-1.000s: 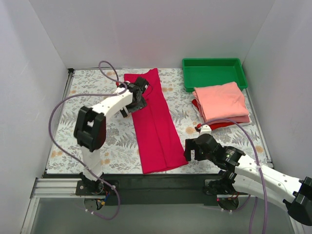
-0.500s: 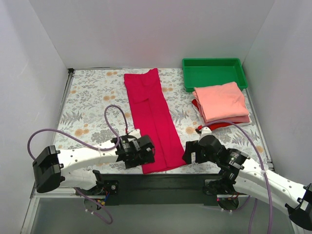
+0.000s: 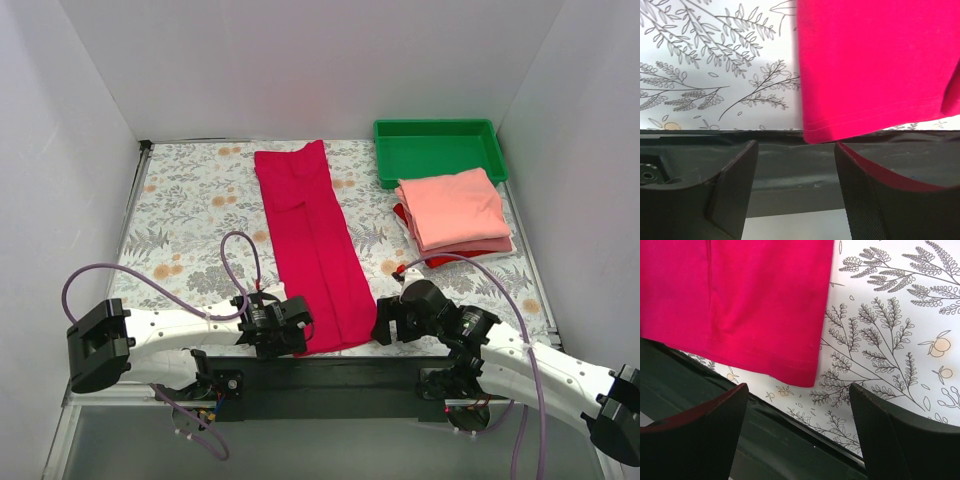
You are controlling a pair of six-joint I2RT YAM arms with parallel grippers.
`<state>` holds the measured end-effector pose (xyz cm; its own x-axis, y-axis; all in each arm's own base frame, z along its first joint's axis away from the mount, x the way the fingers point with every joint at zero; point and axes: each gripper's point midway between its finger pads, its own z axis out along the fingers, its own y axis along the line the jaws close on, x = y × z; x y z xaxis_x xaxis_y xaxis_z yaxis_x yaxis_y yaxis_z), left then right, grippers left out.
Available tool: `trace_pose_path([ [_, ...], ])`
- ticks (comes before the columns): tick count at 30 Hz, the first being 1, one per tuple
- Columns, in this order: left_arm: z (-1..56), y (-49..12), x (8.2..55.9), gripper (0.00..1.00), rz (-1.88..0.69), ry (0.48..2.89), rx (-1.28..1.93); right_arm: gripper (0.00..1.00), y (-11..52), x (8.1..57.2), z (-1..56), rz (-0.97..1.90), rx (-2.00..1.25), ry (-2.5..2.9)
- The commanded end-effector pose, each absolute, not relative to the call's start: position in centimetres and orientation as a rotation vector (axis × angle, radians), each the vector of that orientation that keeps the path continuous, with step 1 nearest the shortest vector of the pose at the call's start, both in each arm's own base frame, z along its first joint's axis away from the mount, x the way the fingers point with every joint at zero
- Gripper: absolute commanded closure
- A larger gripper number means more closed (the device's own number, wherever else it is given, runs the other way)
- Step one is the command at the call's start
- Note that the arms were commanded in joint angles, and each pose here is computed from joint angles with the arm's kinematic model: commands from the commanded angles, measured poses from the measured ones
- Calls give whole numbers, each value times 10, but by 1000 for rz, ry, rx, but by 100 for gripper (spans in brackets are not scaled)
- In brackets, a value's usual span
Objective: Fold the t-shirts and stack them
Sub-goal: Fold the tshirt
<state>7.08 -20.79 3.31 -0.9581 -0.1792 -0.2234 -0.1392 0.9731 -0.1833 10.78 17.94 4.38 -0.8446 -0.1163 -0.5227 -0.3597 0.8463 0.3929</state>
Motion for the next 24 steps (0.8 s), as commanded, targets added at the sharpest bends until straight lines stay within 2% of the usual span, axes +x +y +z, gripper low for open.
trace_pose_path([
  [1,35,-222,78,39,-315,2824,-556,13,189,112,49,721,-344,2502],
  [8,24,-224,84,46,-270,2817,-531,21,189,112,42,708,-336,2519],
  [12,18,-227,90,52,-257,2801,-524,29,189,111,35,704,-332,2535],
  [15,10,-223,94,64,-186,2817,-536,35,187,109,29,688,-320,2561],
  [17,10,-226,94,68,-176,2824,-520,37,184,110,24,662,-310,2576],
  [18,8,-225,94,75,-164,2830,-517,37,183,111,22,650,-305,2578],
  [19,8,-226,93,78,-166,2834,-506,39,183,112,21,639,-300,2575],
  [20,7,-227,93,82,-169,2837,-502,42,181,113,19,622,-298,2583],
  [22,6,-225,93,95,-157,2835,-503,55,182,114,19,614,-304,2593],
  [24,5,-225,92,100,-162,2838,-513,65,183,114,19,610,-305,2599],
])
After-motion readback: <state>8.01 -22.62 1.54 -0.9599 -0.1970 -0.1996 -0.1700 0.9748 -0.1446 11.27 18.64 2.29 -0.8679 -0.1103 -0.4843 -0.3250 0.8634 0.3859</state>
